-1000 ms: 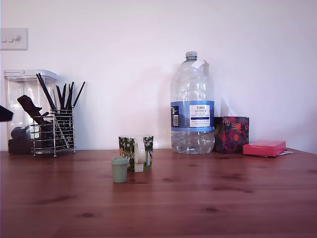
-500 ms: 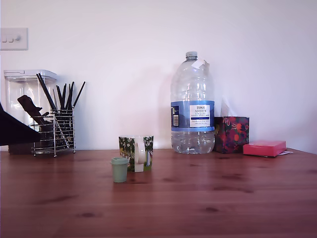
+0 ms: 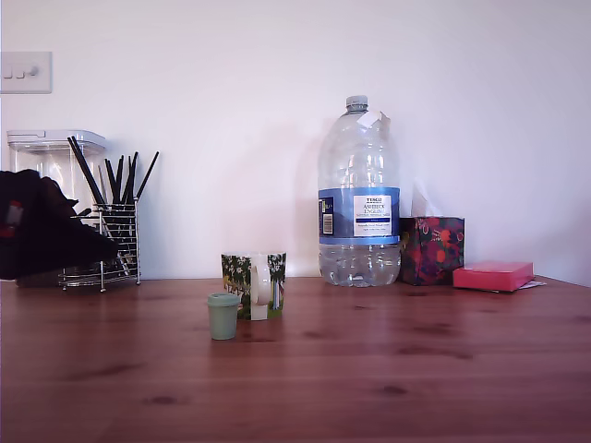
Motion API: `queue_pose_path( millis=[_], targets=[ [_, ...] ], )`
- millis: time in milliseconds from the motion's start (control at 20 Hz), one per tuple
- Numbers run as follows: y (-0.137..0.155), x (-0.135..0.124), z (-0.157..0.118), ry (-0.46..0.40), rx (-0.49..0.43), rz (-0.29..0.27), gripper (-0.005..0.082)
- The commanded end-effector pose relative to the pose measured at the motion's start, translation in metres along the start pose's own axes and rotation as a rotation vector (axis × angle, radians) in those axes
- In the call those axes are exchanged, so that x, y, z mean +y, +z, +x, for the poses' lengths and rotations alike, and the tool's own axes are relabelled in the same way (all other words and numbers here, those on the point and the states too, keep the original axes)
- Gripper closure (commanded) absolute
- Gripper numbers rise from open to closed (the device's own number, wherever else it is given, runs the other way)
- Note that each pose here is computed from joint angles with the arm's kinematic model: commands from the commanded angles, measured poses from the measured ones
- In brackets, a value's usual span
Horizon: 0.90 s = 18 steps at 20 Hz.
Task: Pick up the coffee capsules from the table one by one and drop them inside the nearest coffee cup
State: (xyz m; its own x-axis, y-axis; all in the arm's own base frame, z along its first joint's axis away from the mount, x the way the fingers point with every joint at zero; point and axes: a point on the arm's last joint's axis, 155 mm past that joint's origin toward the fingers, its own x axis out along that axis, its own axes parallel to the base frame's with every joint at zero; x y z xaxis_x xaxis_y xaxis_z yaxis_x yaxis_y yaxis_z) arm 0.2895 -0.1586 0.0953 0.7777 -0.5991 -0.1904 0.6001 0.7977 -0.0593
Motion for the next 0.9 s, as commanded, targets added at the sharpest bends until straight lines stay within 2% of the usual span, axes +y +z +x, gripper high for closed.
queue_pose_path(
  millis=[0, 200, 500, 700, 850],
  targets=[
    [-0.001, 0.001, 0.006, -0.003, -0.001, 0.003, 0.0076],
    [-0.002, 0.007, 0.032, -0.013, 0.014, -0.001, 0.0076],
    [-0.01, 0.01, 0.076, -0.076, 0.051, -0.004, 0.0076],
    [-0.026, 0.007, 0.104, -0.121, 0.099, -0.016, 0.0076],
    [-0.042, 0.005, 0.124, -0.151, 0.16, -0.003, 0.0076]
  ],
)
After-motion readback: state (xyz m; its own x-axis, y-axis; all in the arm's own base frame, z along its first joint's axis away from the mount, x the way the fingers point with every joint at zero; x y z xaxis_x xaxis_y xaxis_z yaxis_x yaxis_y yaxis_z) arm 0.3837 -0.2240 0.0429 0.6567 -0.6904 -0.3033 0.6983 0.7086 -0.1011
